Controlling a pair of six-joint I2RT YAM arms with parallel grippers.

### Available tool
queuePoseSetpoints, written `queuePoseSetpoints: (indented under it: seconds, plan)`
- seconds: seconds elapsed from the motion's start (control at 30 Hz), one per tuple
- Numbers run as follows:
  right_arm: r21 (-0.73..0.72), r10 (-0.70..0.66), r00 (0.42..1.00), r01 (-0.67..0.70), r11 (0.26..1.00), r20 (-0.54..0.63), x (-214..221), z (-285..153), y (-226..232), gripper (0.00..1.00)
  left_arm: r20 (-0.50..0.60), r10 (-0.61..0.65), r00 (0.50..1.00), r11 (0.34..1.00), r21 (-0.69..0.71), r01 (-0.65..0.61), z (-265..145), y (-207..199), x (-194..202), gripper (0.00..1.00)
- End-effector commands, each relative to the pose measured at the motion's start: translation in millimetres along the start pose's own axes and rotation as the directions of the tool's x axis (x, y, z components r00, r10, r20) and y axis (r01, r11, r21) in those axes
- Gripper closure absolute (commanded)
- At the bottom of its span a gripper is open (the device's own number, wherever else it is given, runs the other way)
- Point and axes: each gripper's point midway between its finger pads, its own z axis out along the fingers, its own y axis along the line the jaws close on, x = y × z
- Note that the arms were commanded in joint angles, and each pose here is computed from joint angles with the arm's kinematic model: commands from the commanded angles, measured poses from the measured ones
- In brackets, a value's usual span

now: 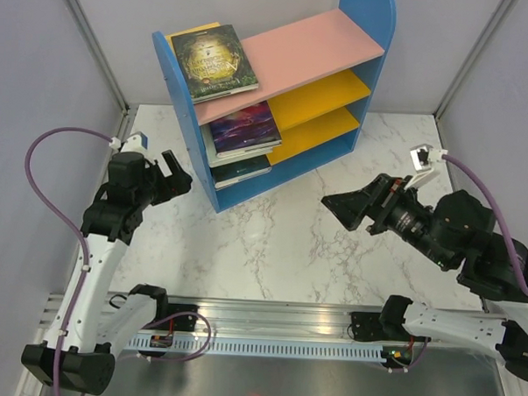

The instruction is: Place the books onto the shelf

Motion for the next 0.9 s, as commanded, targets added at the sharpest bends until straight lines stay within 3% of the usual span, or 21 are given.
queuePoseSetpoints:
  seconds: [0.0,0.17,0.23,0.3,0.47,0.57,0.6,0.67,0.7,0.87]
  plan:
    - [0.002,-0.007,0.996,0.007,1.000,0.094,-15,-13,-9,0.02,0.108,0.021,0.994,1.000,-0.002,-0.021,5,4,-18,0.00]
    - [0.025,0.016,0.992,-0.019,0.999,0.127,-12,-15,-23,0.02,0.170,-0.081,0.982,0.976,-0.185,0.113,27,46,-9,0.00]
    - [0.046,0.048,0.990,-0.055,0.997,0.132,-9,-12,-28,0.02,0.169,-0.092,0.981,0.972,-0.198,0.125,38,50,-6,0.00]
    - [0.087,0.062,0.987,-0.076,0.993,0.148,-7,-7,-38,0.02,0.147,-0.077,0.986,0.970,-0.216,0.108,52,55,2,0.00]
    - [0.117,0.064,0.983,-0.085,0.989,0.174,-6,-9,-49,0.02,0.169,0.095,0.981,0.961,-0.272,-0.046,79,80,-1,0.00]
    - [0.100,0.050,0.985,-0.067,0.993,0.168,-6,-12,-47,0.02,0.146,0.126,0.981,0.942,-0.328,-0.072,97,115,15,0.00]
    - [0.099,0.056,0.985,-0.072,0.992,0.162,-4,-12,-48,0.02,0.190,0.109,0.976,0.941,-0.337,-0.039,101,125,6,0.00]
    - [0.092,0.057,0.985,-0.072,0.993,0.160,-3,-14,-48,0.02,0.175,0.094,0.980,0.948,-0.317,-0.034,113,134,20,0.00]
    - [0.082,0.059,0.986,-0.072,0.994,0.154,-1,-15,-47,0.02,0.235,0.096,0.967,0.955,-0.295,-0.023,115,134,8,0.00]
    - [0.061,0.057,0.989,-0.065,0.996,0.138,3,-20,-47,0.02,0.324,0.161,0.932,0.970,-0.225,-0.089,125,129,12,0.00]
